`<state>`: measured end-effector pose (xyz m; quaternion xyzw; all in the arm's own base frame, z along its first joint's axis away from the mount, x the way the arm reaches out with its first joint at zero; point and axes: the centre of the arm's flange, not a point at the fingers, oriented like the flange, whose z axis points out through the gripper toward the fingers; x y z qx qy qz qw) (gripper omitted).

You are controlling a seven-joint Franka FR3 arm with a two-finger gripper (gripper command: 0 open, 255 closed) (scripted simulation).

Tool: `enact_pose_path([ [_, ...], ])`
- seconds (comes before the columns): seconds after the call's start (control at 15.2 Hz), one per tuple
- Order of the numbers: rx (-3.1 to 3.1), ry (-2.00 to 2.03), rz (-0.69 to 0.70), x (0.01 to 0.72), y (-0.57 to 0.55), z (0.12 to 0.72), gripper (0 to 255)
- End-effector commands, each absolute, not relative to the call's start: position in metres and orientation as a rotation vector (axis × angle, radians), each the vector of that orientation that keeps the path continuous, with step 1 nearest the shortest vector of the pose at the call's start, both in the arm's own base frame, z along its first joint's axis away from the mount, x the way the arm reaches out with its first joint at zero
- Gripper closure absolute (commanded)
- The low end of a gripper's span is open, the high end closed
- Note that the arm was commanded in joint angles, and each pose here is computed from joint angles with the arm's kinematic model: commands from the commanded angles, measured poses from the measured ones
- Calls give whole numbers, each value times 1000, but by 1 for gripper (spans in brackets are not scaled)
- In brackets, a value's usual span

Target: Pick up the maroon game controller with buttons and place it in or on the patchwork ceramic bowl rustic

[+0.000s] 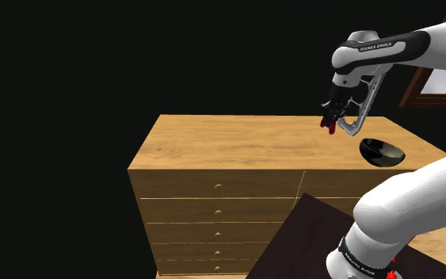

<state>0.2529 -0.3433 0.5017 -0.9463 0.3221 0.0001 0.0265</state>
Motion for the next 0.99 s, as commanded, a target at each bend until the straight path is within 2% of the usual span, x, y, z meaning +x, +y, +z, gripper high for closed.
enact_pose_path([
  [0.0, -2925, 993, 1, 232, -359, 504, 255],
  [0.92, -2925, 993, 1, 92, -479, 509, 255],
])
